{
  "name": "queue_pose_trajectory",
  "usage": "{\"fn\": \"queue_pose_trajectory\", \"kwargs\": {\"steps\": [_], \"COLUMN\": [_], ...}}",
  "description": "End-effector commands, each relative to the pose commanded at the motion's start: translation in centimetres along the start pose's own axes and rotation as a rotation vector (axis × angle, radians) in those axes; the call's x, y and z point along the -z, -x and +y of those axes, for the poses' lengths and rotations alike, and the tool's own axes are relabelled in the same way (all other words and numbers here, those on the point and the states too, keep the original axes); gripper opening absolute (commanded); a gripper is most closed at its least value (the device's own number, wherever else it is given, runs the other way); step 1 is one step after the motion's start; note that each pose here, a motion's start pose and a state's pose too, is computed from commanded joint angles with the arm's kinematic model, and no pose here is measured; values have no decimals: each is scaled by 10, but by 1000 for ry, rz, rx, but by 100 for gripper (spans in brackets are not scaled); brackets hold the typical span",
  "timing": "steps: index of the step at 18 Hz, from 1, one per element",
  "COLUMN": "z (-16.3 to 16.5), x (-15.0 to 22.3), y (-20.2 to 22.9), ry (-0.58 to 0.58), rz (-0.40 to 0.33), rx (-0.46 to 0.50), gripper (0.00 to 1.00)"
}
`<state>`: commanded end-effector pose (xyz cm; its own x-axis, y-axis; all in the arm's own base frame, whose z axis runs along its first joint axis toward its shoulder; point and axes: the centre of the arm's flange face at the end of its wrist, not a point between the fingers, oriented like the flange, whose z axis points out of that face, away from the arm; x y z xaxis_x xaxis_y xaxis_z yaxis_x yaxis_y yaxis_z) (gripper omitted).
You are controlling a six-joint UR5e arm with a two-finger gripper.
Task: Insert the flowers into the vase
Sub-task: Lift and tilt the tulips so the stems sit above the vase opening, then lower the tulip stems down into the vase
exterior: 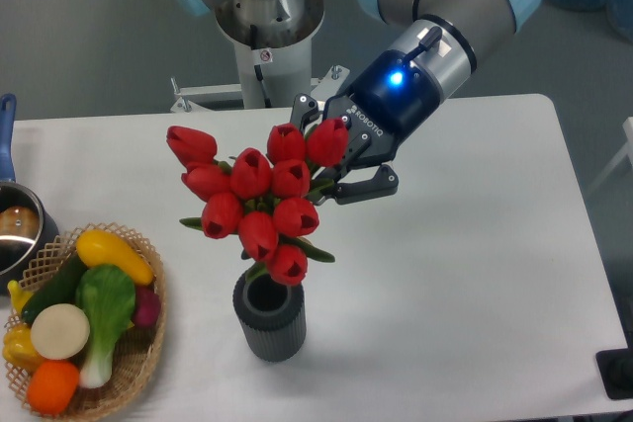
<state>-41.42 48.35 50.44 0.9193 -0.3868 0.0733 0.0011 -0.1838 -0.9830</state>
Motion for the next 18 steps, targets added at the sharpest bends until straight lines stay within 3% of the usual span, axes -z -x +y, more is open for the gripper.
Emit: {"fn": "queue_pose_trajectory", "kwargs": {"steps": [18], "z": [39], "x": [-28], "y": [23], "ry": [-59], "rz": [73], "rx": [38], "gripper": [0]}}
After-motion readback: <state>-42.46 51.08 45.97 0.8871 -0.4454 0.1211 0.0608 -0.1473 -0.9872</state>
